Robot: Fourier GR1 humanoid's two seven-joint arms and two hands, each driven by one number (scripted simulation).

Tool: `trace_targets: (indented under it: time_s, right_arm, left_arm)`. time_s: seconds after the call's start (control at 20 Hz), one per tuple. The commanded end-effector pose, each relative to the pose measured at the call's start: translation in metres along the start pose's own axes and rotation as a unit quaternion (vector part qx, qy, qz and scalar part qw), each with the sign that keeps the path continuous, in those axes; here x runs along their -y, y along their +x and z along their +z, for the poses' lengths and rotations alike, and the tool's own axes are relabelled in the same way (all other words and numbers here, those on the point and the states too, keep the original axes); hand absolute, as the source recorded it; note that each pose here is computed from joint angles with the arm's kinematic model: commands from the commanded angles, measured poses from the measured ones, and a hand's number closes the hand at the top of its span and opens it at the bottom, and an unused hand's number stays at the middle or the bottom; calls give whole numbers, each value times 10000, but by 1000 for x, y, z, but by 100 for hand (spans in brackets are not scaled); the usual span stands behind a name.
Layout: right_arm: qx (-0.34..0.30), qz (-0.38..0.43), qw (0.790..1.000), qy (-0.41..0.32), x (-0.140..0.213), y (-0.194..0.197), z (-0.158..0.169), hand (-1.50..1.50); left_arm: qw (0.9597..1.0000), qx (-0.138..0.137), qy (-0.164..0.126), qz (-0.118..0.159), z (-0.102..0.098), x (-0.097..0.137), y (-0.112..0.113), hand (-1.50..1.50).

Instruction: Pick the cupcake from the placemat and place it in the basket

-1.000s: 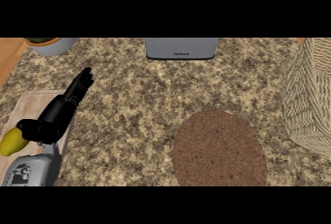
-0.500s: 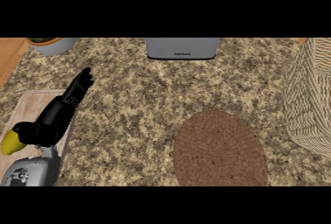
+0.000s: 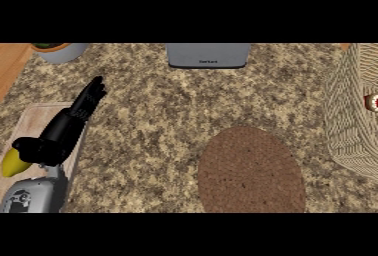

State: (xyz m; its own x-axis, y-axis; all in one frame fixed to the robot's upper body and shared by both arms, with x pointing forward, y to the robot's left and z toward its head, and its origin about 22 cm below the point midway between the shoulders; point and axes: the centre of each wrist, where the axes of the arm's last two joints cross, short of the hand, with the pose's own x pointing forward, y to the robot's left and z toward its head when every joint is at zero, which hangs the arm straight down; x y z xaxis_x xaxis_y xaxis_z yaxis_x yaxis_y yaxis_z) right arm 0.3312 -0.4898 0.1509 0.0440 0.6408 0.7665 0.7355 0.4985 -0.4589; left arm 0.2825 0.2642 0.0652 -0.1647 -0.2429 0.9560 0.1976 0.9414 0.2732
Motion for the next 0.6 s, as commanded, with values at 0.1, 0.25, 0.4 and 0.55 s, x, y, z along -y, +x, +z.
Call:
trace_targets:
  time_s: [0.1, 0.25, 0.4, 0.55]
  right_arm:
    - [193, -630, 9978, 45, 8, -1, -6, -150]
    - [13, -1021, 9945, -215, 30, 19, -20, -150]
    - [-423, -1454, 9873, -487, 68, 2, -26, -150]
    - [-763, -1595, 9839, -255, 84, -12, -22, -150]
  left_arm:
    - [9999, -83, 0, -56, 14, -10, -11, 0]
    - [10000, -51, 73, -18, -3, 6, 0, 0]
    - [10000, -75, 36, -19, 11, 2, -6, 0]
    - [10000, -44, 38, -16, 14, 2, -14, 0]
